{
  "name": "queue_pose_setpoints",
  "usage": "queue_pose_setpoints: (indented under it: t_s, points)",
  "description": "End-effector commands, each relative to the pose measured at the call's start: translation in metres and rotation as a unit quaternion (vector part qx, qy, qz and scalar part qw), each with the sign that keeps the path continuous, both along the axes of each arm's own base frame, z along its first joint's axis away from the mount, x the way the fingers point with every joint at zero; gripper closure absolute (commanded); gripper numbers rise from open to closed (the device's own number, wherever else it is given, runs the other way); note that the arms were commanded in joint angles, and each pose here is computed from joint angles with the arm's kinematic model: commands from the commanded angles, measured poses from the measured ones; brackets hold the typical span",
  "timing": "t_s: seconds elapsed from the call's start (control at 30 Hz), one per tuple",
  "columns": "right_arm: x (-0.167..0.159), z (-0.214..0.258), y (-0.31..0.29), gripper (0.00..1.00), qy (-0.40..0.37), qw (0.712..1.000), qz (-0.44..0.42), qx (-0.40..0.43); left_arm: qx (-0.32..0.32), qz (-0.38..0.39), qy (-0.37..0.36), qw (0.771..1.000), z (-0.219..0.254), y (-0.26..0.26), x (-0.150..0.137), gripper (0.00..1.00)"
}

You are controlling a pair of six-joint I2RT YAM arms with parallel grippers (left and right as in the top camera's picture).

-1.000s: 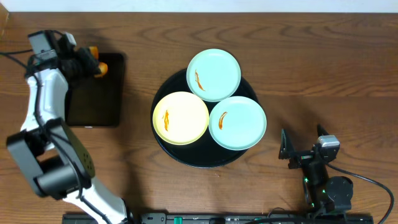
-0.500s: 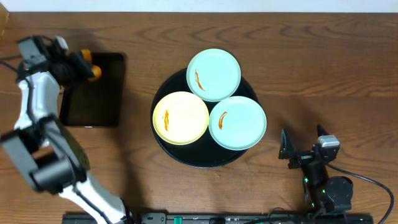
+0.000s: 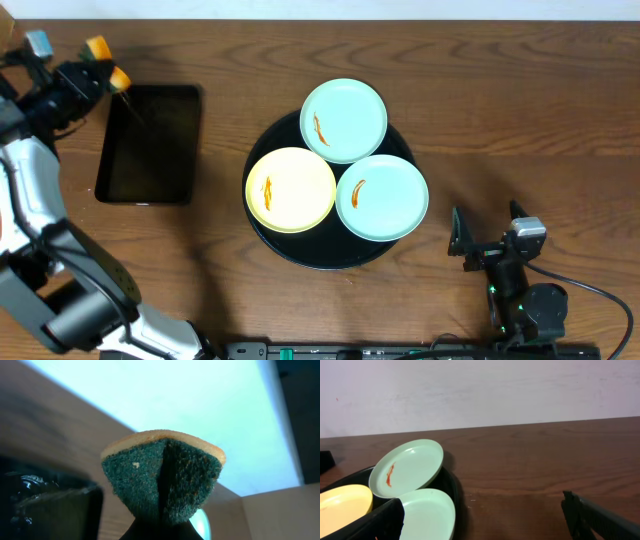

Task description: Clean dirty plates on tray and stack at the side

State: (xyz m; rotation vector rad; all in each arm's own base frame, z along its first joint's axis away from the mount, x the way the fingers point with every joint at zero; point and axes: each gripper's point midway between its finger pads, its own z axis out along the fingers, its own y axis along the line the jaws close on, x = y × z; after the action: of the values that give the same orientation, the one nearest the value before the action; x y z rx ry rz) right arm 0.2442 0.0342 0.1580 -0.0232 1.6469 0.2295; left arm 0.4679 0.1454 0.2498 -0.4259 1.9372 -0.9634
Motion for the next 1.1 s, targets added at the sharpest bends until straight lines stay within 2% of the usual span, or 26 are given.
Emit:
queue_pose_setpoints:
  t_s: [0.0, 0.07, 0.23, 0.37, 0.43, 0.5, 0.57, 0.63, 0.8, 0.93, 1.07]
  points:
    - [0.0, -0.002, -0.001, 0.01, 0.004, 1.0, -0.001, 0.007, -0.022, -0.013, 0.007, 1.0, 0.004, -0.008, 0.0, 0.93]
    - [0.0, -0.002, -0.001, 0.01, 0.004, 1.0, -0.001, 0.007, -0.017, 0.022, 0.057, 0.998, -0.021, -0.002, 0.0, 0.93]
    - [0.0, -0.002, -0.001, 0.01, 0.004, 1.0, -0.001, 0.007, 0.065, 0.09, 0.203, 0.973, -0.122, 0.013, -0.009, 0.93]
    - [0.0, -0.002, -0.001, 0.01, 0.004, 1.0, -0.001, 0.007, 0.047, 0.067, 0.234, 0.969, -0.156, 0.006, -0.013, 0.93]
    - [0.0, -0.002, -0.001, 0.01, 0.004, 1.0, -0.001, 0.007, 0.022, 0.039, 0.197, 0.979, -0.14, -0.002, -0.008, 0.93]
    - [0.0, -0.002, -0.001, 0.01, 0.004, 1.0, -0.001, 0.007, -0.011, -0.004, 0.13, 0.991, -0.104, -0.013, -0.001, 0.92]
    - [0.0, -0.002, -0.001, 0.01, 0.004, 1.0, -0.001, 0.007, -0.045, -0.044, 0.054, 0.997, -0.055, -0.019, 0.002, 0.93]
    - [0.0, -0.002, -0.001, 0.01, 0.004, 1.0, -0.001, 0.007, -0.065, -0.048, -0.003, 0.997, -0.004, -0.015, 0.002, 0.93]
    - [0.0, -0.002, -0.001, 0.01, 0.004, 1.0, -0.001, 0.007, -0.027, -0.035, -0.092, 0.995, 0.071, -0.012, -0.007, 0.93]
    - [0.0, -0.002, -0.001, 0.01, 0.004, 1.0, -0.001, 0.007, -0.017, -0.035, -0.104, 0.994, 0.083, -0.015, -0.012, 0.92]
    - [0.0, -0.002, -0.001, 0.01, 0.004, 1.0, -0.001, 0.007, -0.012, -0.014, -0.065, 0.998, 0.047, -0.007, -0.007, 0.93]
